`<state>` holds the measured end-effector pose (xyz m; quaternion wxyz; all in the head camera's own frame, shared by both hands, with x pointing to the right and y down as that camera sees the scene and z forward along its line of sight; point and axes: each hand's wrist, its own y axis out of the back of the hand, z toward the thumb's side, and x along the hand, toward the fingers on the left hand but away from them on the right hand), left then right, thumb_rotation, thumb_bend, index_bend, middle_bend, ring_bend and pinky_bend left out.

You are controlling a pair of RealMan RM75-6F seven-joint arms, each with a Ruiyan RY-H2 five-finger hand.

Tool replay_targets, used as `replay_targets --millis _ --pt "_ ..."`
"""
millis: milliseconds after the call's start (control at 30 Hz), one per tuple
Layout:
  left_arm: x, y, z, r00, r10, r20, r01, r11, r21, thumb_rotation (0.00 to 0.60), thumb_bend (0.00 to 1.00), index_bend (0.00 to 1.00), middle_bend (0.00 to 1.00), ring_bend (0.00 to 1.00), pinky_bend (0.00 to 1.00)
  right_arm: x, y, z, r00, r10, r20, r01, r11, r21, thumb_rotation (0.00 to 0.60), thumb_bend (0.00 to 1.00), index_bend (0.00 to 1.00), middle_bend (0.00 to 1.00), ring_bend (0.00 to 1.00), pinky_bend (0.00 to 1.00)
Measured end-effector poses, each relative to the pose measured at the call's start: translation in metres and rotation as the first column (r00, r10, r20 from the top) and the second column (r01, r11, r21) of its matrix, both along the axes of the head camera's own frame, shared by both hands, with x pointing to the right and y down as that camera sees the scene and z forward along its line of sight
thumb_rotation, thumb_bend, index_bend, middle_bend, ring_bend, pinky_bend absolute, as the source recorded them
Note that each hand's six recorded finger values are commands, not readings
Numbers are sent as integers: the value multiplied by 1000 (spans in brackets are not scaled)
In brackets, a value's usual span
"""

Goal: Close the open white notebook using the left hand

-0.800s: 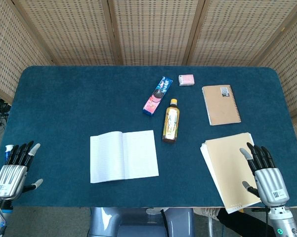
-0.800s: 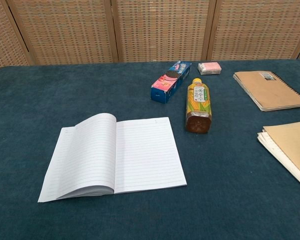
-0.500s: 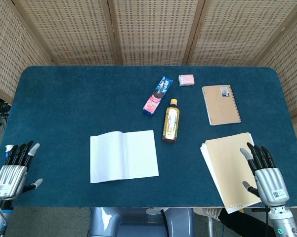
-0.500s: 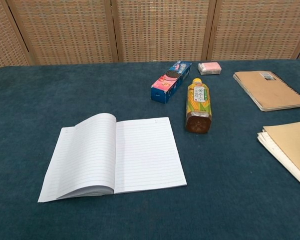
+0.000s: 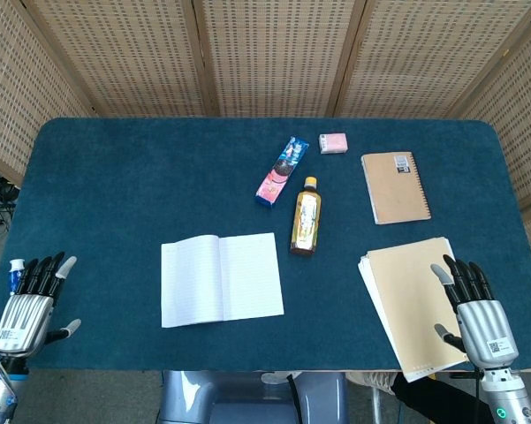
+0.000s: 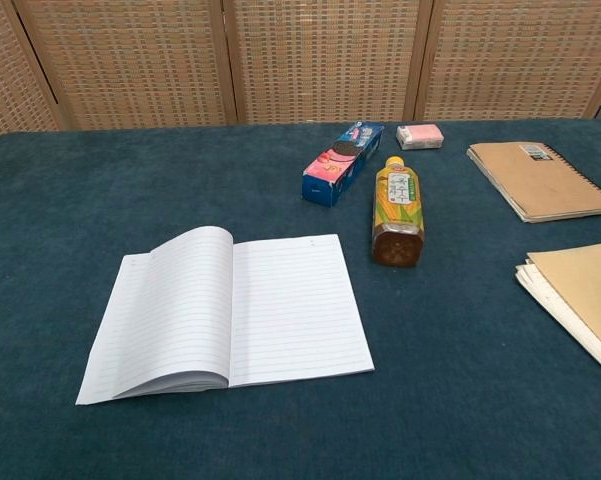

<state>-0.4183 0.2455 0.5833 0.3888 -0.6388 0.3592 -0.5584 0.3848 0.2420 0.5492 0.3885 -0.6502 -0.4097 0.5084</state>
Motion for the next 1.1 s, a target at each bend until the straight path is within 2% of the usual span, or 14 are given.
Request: replay_targets --millis 167,333,667,933,1100 --pt "12 1 2 999 29 -21 -29 1000 1 600 49 0 0 0 0 1 -1 -1 1000 8 8 -8 1000 1 600 125 25 0 0 0" --pt "29 2 11 996 75 -44 -76 997 -22 600 167 0 0 0 0 3 -2 -3 1000 17 14 -17 1000 4 600 125 30 0 0 0" --pt "93 5 39 973 217 -80 -222 973 -67 600 217 0 0 0 0 7 -4 -4 999 34 28 -34 999 1 600 125 30 0 0 0" --pt "132 7 61 965 240 -109 -252 962 -105 600 290 0 0 0 0 11 -6 -7 998 50 44 -50 999 7 600 124 30 0 0 0" --pt "150 7 71 960 256 -117 -270 954 -129 600 293 0 0 0 0 12 -7 -7 997 55 49 -55 998 7 600 124 30 0 0 0"
